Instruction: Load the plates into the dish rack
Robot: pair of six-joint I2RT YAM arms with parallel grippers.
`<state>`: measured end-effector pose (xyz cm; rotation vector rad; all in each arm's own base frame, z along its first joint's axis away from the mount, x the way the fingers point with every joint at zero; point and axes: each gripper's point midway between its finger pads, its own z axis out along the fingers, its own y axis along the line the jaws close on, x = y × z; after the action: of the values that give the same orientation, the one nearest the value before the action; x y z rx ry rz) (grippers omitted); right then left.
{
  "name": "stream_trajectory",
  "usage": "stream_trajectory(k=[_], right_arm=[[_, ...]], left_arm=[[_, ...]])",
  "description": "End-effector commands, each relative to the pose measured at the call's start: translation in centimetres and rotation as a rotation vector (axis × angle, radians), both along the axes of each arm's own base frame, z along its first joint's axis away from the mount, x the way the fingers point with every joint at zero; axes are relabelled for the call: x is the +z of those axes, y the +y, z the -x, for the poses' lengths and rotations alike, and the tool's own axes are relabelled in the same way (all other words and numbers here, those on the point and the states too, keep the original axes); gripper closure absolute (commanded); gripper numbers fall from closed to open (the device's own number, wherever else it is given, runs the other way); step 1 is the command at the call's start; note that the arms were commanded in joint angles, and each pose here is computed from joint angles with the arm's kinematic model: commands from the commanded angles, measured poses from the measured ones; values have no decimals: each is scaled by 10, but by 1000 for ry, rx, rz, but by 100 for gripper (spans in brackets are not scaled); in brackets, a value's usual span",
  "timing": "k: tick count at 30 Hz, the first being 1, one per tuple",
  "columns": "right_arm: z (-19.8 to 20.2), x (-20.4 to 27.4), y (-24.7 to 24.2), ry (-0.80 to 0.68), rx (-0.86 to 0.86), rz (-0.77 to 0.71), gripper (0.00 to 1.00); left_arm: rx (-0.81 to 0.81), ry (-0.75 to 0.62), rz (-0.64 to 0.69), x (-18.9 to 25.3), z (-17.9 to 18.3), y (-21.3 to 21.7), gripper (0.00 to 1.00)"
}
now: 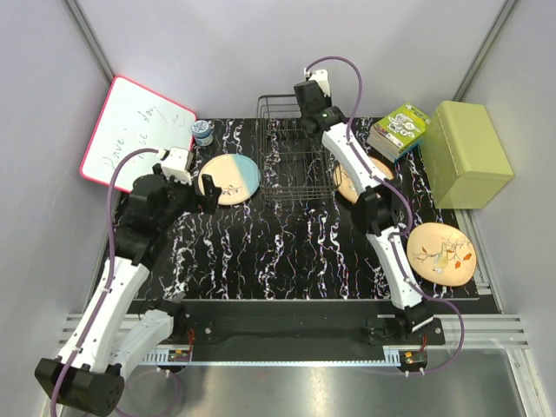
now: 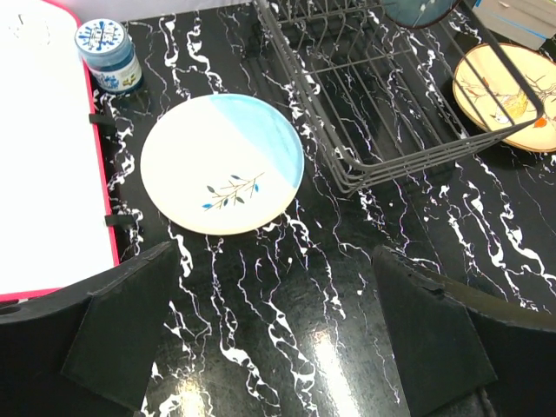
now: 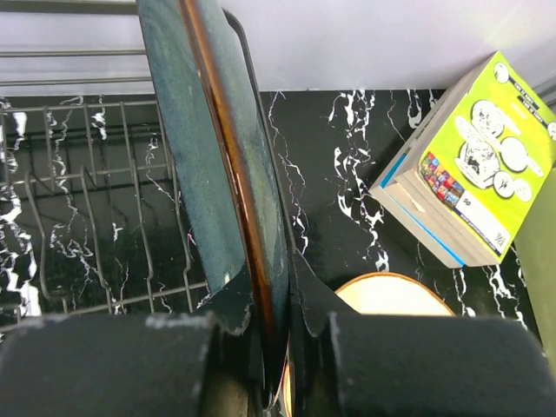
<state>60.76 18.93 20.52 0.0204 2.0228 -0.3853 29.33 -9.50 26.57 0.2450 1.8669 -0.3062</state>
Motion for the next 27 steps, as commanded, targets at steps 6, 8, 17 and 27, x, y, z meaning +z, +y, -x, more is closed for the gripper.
stream_trajectory(k=[6, 8, 17, 27], right_arm=[[-1, 30, 0, -160, -144, -52, 100], [0, 25, 3, -158, -155, -43, 94], [13, 50, 13, -167, -111, -41, 46], [83, 141, -26, -188, -71, -24, 43]], left_arm=[[-5, -50, 29, 13, -1, -1, 1], [-2, -47, 27, 10, -1, -1, 1], [59, -27, -150, -15, -18, 21, 1], [69, 322, -254, -78, -70, 24, 6]])
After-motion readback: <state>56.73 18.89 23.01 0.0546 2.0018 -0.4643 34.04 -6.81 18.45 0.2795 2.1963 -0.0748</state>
